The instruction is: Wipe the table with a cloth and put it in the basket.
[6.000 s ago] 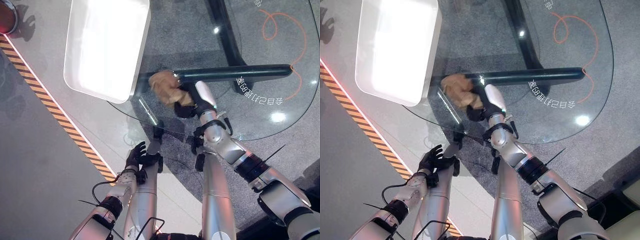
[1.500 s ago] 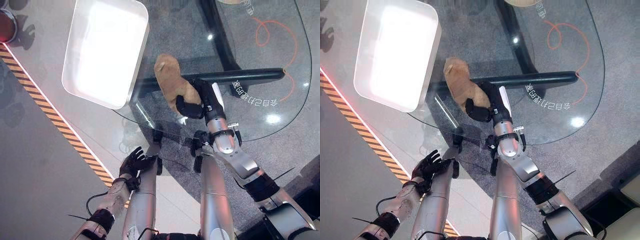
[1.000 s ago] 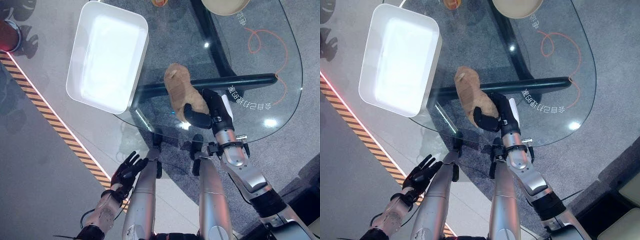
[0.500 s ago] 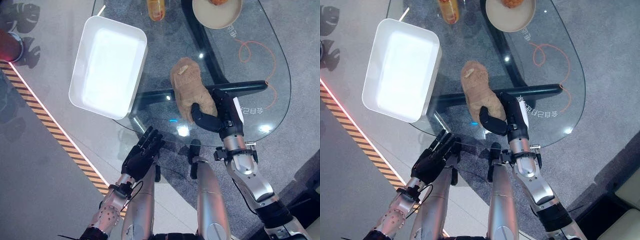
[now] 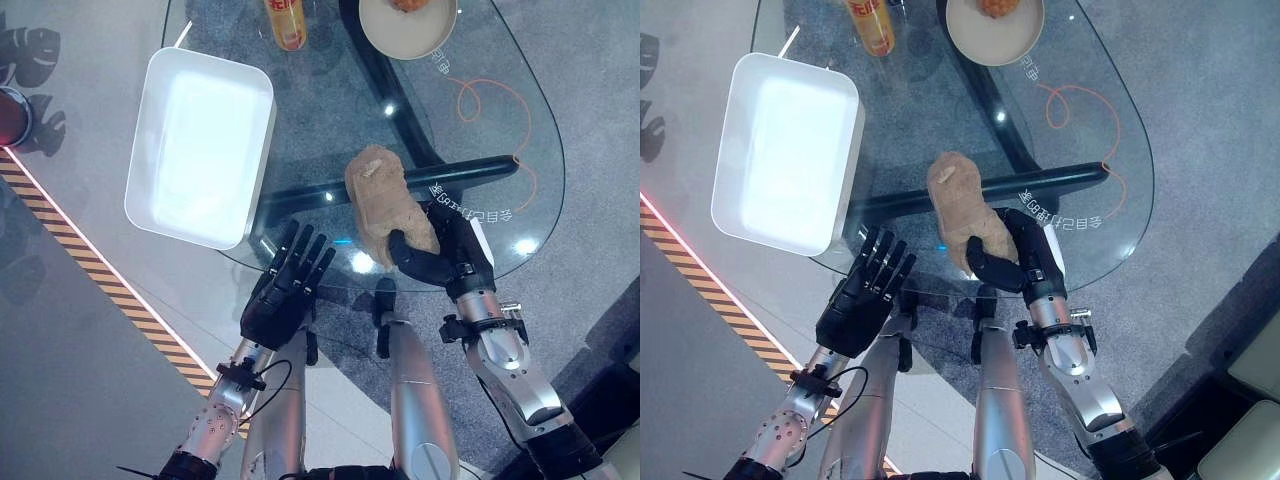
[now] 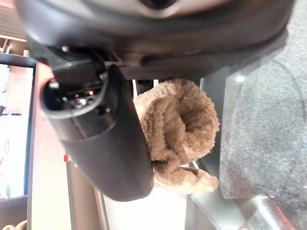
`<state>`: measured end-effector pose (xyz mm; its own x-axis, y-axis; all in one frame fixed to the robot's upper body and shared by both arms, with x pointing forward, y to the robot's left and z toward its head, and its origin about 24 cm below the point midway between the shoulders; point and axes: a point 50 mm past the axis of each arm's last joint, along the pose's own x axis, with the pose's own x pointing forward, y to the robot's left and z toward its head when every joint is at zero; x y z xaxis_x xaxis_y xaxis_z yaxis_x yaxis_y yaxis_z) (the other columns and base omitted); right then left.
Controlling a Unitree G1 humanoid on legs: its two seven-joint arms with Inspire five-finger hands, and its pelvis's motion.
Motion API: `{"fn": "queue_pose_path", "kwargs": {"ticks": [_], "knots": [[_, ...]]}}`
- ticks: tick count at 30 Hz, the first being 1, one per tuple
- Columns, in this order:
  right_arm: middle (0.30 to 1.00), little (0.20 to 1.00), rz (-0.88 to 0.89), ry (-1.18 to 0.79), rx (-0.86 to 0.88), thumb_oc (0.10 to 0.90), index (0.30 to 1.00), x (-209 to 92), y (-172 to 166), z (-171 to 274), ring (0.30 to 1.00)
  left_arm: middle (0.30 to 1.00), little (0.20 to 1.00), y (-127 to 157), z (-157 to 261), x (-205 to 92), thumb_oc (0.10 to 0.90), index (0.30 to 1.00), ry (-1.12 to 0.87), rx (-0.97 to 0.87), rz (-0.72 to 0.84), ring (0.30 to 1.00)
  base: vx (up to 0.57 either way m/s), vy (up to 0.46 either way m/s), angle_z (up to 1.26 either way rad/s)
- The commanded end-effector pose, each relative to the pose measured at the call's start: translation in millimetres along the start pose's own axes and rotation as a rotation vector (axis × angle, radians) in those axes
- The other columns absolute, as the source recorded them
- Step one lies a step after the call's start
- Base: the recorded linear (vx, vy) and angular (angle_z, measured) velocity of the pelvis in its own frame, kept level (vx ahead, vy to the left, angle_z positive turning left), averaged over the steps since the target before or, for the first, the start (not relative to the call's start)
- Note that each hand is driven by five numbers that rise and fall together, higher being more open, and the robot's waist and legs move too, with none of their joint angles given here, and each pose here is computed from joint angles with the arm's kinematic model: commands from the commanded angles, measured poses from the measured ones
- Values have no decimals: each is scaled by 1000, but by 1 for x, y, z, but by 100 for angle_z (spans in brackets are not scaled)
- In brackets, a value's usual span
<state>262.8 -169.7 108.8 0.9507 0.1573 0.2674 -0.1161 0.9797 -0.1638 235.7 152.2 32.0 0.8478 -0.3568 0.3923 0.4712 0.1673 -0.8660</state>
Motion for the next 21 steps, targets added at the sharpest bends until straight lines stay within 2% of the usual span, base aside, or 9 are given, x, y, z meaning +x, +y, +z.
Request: {"fn": "queue_pose_path", "kwargs": {"ticks": [1, 11, 21], "knots": [[300, 200, 142, -468, 32, 100, 300, 1, 11, 86, 300, 900, 900, -30, 7, 5, 800, 900, -44, -27, -206, 900, 0, 0, 0], [300, 200, 288, -561, 57, 100, 300, 4, 28, 107, 300, 900, 900, -37, 8, 23, 800, 900, 2, -6, -204, 900, 0, 0, 0], [300, 200, 412, -587, 58, 100, 300, 1, 40, 113, 300, 900, 900, -37, 7, 25, 800, 900, 45, 26, -174, 900, 0, 0, 0]]}}
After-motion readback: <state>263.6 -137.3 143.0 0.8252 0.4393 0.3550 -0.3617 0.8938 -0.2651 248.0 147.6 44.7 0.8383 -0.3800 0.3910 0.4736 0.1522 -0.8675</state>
